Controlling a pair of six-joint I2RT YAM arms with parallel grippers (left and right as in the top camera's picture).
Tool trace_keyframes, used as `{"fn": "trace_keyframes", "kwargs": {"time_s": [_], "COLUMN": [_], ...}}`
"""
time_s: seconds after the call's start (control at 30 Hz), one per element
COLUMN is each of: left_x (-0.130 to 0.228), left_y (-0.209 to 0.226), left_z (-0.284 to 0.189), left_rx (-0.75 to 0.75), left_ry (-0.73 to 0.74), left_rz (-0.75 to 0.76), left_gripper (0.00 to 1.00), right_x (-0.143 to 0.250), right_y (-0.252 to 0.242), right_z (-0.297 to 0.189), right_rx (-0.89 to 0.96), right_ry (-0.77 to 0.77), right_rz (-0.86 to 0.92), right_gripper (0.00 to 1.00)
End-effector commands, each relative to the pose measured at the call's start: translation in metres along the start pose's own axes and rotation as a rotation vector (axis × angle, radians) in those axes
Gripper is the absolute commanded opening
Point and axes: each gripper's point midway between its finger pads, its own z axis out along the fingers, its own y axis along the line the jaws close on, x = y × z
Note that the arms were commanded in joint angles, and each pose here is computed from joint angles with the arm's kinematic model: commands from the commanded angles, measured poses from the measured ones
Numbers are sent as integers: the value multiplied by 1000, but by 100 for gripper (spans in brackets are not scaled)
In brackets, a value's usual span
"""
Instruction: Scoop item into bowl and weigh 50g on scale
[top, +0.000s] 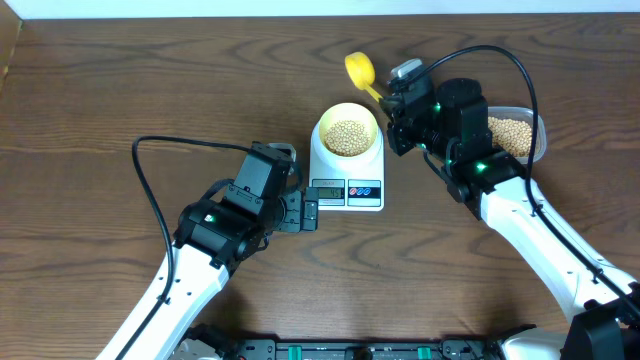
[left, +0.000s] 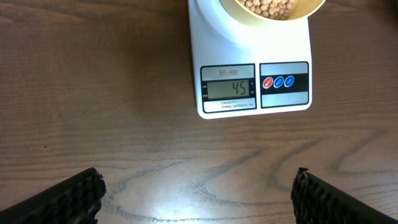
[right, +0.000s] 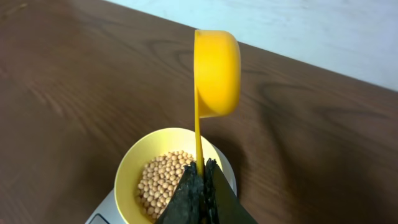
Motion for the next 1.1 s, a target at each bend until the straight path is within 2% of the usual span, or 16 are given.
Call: {"fn": "trace_keyframes", "kwargs": {"time_s": [0.0, 0.13, 0.3, 0.6, 0.77, 0.93, 1.07], "left_x": [-1, -2, -2, -2, -2, -2, -2], "left_y": [3, 3, 3, 3, 3, 3, 3], "left_z": [0, 0, 0, 0, 0, 0, 0], "left_rx": [-14, -14, -14, -14, -14, -14, -14], "left_ry": [-5, -6, -6, -6, -6, -6, -6], "left_rz": [6, 6, 5, 6, 6, 5, 6], "left_gripper": [98, 98, 98, 98, 98, 98, 98], "right_x": [-6, -14, -24, 12, 43, 57, 64], "right_y": [-29, -66, -84, -114, -139, -158, -158], "right_z": [-7, -26, -66, -144, -189, -217, -217], "right_rx": [158, 345, 420, 542, 710, 860, 863], "right_ry": [-19, -47, -62, 83, 190, 243, 260], "right_rz": [61, 71, 93, 178, 228, 240, 266], "right_gripper": [1, 1, 1, 1, 1, 1, 1]}}
